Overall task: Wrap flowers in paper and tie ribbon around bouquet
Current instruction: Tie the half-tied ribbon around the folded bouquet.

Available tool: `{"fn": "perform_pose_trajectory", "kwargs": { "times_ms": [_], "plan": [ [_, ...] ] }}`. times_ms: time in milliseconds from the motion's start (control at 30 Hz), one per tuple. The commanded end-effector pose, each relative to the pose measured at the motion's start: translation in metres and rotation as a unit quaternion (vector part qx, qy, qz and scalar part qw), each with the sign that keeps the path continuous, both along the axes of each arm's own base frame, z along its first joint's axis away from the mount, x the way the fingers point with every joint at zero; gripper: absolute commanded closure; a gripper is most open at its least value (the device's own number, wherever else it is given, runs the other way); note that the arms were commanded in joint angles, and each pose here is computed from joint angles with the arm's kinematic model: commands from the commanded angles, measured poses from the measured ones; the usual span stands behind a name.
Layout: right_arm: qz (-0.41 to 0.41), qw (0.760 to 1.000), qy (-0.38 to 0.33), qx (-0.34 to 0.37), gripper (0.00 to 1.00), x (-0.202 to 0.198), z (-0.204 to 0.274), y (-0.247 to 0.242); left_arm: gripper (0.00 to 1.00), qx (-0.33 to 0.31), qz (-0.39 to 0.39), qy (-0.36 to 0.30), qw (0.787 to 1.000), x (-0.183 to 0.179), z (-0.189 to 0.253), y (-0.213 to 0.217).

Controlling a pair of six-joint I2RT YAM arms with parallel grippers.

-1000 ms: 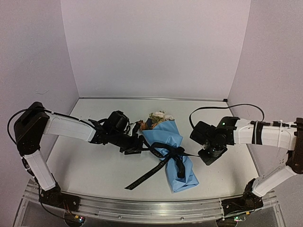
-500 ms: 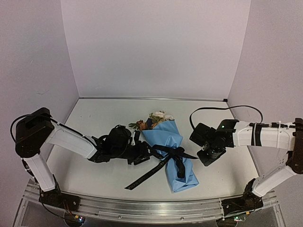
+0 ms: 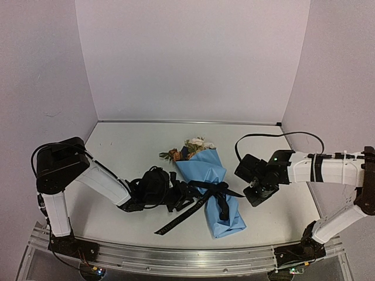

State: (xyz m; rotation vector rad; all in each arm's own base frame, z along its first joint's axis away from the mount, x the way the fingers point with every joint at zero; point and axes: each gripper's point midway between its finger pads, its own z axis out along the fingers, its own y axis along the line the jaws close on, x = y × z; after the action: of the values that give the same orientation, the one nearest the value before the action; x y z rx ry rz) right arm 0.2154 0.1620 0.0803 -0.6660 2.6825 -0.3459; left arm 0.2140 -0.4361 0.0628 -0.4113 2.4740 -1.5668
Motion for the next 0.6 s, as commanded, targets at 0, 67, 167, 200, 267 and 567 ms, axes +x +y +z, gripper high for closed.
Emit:
{"fn": "perform_pose_trajectory", "kwargs": {
  "times_ms": [0, 67, 167, 200, 267, 567],
  "plan": [
    [-0.012, 1.0, -0.011, 0.004, 1.0, 0.003, 0.001, -0.003, 0.6, -0.064, 0.032, -0.025, 0.997, 0.019, 0.034, -0.017],
    [-0.013, 1.0, -0.011, 0.004, 1.0, 0.002, 0.001, -0.003, 0.68, -0.067, 0.035, -0.028, 0.997, 0.02, 0.035, -0.016],
    [-0.013, 1.0, -0.012, 0.005, 1.0, 0.002, 0.001, -0.003, 0.82, -0.067, 0.038, -0.037, 0.996, 0.021, 0.035, -0.012],
    [-0.012, 1.0, -0.012, 0.007, 1.0, 0.001, 0.001, -0.003, 0.87, -0.066, 0.039, -0.043, 0.996, 0.021, 0.038, -0.011],
    [-0.013, 1.0, -0.012, 0.008, 1.0, 0.001, 0.002, -0.004, 0.95, -0.052, 0.034, -0.057, 0.996, 0.021, 0.041, -0.008],
    [-0.01, 0.999, 0.013, 0.042, 1.0, -0.008, -0.001, 0.021, 1.0, 0.022, 0.021, -0.112, 0.993, 0.025, 0.056, 0.042]
  ]
}}
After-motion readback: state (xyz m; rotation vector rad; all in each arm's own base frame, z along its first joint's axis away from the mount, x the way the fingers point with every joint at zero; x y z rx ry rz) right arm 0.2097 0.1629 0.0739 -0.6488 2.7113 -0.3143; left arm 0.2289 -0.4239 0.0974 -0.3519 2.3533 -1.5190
